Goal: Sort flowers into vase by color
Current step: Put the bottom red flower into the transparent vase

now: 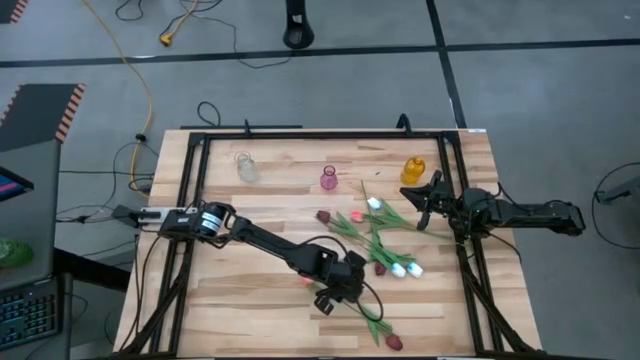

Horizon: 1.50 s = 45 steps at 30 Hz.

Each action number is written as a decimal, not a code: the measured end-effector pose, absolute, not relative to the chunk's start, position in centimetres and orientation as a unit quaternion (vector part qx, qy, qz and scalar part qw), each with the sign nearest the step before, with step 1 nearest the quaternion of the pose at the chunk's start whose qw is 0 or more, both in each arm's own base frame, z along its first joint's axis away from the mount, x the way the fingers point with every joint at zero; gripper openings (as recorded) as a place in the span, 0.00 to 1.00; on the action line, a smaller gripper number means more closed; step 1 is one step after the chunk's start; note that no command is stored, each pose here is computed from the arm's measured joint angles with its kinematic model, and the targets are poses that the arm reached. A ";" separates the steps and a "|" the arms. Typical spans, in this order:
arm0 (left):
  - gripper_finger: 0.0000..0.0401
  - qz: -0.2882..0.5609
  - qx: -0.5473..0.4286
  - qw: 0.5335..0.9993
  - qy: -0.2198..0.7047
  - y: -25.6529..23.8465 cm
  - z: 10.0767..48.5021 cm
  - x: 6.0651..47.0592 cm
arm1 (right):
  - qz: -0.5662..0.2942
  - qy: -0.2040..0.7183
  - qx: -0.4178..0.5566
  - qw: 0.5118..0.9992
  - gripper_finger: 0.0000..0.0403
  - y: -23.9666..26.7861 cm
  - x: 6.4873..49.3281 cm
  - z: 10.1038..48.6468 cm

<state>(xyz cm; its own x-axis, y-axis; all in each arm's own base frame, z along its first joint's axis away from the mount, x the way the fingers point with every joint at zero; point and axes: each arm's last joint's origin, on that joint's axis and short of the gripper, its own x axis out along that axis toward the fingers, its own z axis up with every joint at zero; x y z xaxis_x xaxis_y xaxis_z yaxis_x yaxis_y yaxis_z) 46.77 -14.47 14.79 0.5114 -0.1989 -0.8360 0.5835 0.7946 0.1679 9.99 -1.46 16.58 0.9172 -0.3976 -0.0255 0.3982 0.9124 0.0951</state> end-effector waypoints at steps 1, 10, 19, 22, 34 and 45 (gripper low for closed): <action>0.23 -0.231 0.221 0.840 0.438 -14.5 14.7 46.7 | -0.203 0.003 0.049 0.978 0.12 -1.5 10.0 16.6; 0.22 -0.222 0.225 0.842 0.437 -14.3 14.7 46.8 | -0.203 0.003 0.049 0.978 0.12 -1.5 10.0 16.6; 0.21 -0.229 0.222 0.832 0.455 -14.3 13.4 46.8 | -0.203 0.003 0.050 0.978 0.12 -1.5 10.0 16.6; 0.21 -0.225 0.223 0.832 0.455 -14.3 13.0 46.9 | -0.203 0.003 0.050 0.978 0.12 -1.5 10.0 16.6; 0.04 -0.216 0.215 0.837 0.455 -14.5 13.9 47.3 | -0.203 0.003 0.050 0.978 0.12 -1.5 10.0 16.6; 0.00 -0.197 0.190 0.851 0.448 -14.3 16.3 48.2 | -0.203 0.003 0.050 0.978 0.12 -1.5 10.0 16.6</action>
<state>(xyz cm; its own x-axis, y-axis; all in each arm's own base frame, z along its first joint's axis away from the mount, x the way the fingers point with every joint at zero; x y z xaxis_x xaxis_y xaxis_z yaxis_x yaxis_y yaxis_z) 48.25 -14.28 16.28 0.5209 -0.1651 -0.8375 0.5058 0.8500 0.1470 9.99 -1.46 16.56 0.9172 -0.3976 -0.0262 0.3982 0.9123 0.0956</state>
